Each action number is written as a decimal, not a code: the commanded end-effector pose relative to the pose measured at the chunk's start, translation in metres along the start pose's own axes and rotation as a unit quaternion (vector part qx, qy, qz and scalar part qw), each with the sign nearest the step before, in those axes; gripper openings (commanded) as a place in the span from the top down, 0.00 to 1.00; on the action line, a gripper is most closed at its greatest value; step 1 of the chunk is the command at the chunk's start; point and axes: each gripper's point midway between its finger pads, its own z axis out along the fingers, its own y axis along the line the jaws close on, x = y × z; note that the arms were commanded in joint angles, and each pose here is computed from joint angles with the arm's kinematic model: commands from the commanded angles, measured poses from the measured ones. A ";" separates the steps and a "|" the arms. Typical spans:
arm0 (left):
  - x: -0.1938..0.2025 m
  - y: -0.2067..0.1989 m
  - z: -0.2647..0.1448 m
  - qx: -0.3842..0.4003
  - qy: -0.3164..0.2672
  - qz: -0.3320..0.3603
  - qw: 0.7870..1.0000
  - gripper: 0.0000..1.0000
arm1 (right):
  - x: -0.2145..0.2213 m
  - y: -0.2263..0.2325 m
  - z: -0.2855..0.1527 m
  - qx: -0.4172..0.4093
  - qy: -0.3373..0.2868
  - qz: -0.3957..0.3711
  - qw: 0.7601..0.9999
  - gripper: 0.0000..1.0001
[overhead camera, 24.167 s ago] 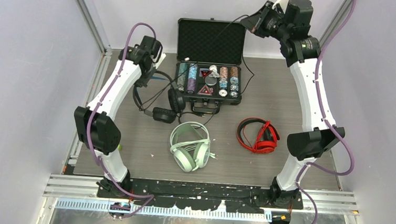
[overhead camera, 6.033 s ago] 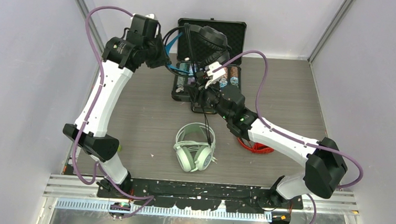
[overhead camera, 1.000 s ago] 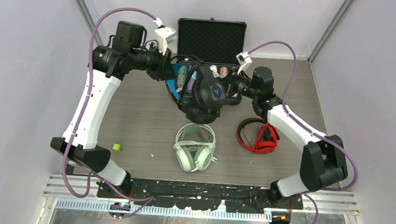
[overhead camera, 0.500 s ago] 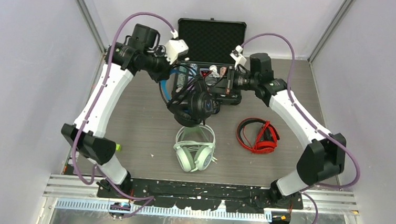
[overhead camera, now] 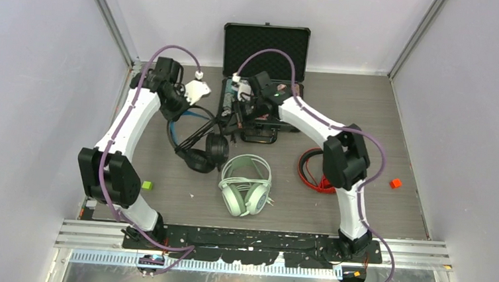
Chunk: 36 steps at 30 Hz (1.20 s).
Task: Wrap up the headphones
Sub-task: Wrap the headphones cable around the headphones, then place the headphones at the center of the board.
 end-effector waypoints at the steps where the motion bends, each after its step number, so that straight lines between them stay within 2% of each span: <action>1: 0.086 0.014 -0.013 -0.012 0.159 0.125 0.979 1.00 | -0.059 -0.013 -0.005 0.034 -0.086 -0.053 0.994 0.99; 5: 0.092 0.016 0.001 0.009 0.166 0.166 0.972 1.00 | -0.062 -0.012 0.024 0.032 -0.091 -0.074 0.993 1.00; 8: 0.094 0.030 0.012 -0.009 0.162 0.186 0.969 1.00 | -0.065 -0.012 0.040 0.029 -0.102 -0.089 0.990 0.99; 11: 0.104 0.038 0.022 -0.017 0.182 0.197 0.963 1.00 | -0.067 -0.013 0.051 0.026 -0.124 -0.106 0.986 0.99; 16: 0.120 0.039 0.031 -0.002 0.217 0.188 0.958 1.00 | -0.067 -0.028 0.069 0.022 -0.143 -0.136 0.980 0.99; 22: 0.136 0.053 0.048 0.004 0.240 0.140 0.961 1.00 | -0.062 -0.040 0.088 0.031 -0.131 -0.114 0.984 1.00; 29: 0.148 0.048 0.068 0.034 0.251 0.130 0.959 1.00 | -0.066 -0.050 0.098 0.051 -0.128 -0.091 0.986 1.00; 31: 0.149 0.045 0.073 0.042 0.249 0.134 0.958 0.94 | -0.065 -0.051 0.102 0.046 -0.127 -0.086 0.987 0.98; 34: 0.141 0.042 0.076 0.043 0.227 0.138 0.963 0.66 | -0.064 -0.053 0.105 0.044 -0.126 -0.077 0.988 0.95; 36: 0.134 0.042 0.077 0.038 0.216 0.140 0.966 0.59 | -0.062 -0.053 0.106 0.045 -0.125 -0.074 0.988 0.94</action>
